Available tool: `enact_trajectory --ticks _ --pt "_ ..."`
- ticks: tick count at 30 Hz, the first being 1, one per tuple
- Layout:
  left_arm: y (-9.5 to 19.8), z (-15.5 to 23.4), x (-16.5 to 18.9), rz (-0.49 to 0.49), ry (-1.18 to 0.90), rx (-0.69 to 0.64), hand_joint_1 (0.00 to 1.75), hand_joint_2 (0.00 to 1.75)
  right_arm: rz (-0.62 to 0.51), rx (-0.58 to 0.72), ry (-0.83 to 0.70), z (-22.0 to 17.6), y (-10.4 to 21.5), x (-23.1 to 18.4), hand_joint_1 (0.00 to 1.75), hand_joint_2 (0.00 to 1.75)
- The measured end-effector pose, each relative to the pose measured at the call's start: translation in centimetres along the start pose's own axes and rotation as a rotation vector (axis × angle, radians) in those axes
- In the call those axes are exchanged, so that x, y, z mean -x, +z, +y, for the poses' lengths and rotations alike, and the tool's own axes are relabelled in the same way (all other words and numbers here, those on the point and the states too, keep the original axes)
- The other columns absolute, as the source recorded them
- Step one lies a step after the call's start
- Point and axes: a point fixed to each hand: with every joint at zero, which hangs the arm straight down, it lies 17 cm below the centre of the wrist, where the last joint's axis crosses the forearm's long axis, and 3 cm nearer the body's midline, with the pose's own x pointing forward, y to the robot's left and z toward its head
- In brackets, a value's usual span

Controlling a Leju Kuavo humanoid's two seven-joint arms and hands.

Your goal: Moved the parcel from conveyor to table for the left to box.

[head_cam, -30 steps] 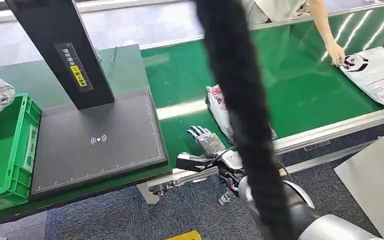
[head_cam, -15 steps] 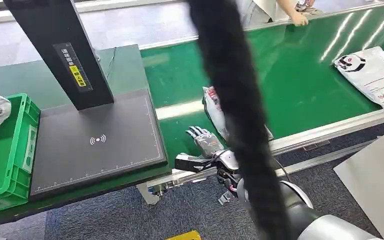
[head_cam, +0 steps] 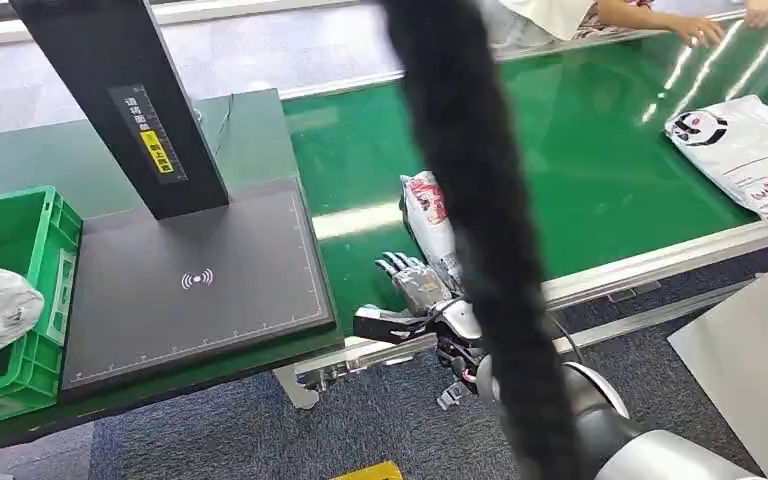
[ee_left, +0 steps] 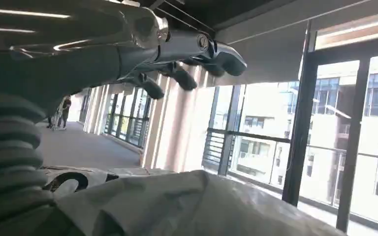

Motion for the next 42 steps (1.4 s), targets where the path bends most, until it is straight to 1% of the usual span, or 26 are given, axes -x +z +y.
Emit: enact_trajectory --ticks 6,9,20,26,28,30,31,32,35,37,42 --pt "0.7 -0.7 0.2 0.010 0.016 0.007 0.00 0.00 -0.001 -0.002 0.002 0.7 0.6 0.1 0.00 0.00" --pt "0.9 -1.1 0.3 0.024 0.020 0.013 0.00 0.00 -0.006 0.003 0.002 0.6 0.5 -0.1 0.00 0.00" --pt "1.3 -1.5 0.2 0.024 0.023 0.021 0.00 0.00 -0.010 0.004 0.001 0.5 0.4 -0.3 0.00 0.00" --pt "1.4 -0.8 1.9 0.108 0.081 -0.021 0.00 0.00 -0.028 0.015 0.019 -0.1 0.0 -0.7 0.00 0.00" --pt "1.4 -0.3 2.7 0.130 0.123 -0.047 0.00 0.00 -0.028 0.017 0.020 -0.5 -0.3 -0.7 0.00 0.00" --pt "1.5 0.1 3.5 0.154 0.208 -0.069 0.00 0.00 -0.029 0.023 0.022 -1.0 -0.6 -0.7 0.00 0.00" --pt "1.5 0.8 3.9 0.163 0.256 -0.105 0.00 0.00 -0.029 0.026 0.022 -1.1 -0.7 -0.8 0.00 0.00" --pt "1.5 1.4 4.1 0.160 0.275 -0.133 0.00 0.00 -0.029 0.028 0.022 -1.3 -0.7 -0.8 0.00 0.00" --pt "1.6 3.6 3.9 0.103 0.366 -0.243 0.00 0.00 -0.039 0.031 0.023 -1.4 -0.8 -0.9 0.00 0.00" --pt "1.8 5.2 4.3 0.101 0.447 -0.335 0.00 0.00 -0.043 0.032 0.022 -1.3 -0.8 -1.2 0.00 0.00" --pt "1.6 8.5 3.9 0.103 0.543 -0.480 0.00 0.00 -0.039 0.039 0.023 -1.4 -0.8 -1.1 0.00 0.00"
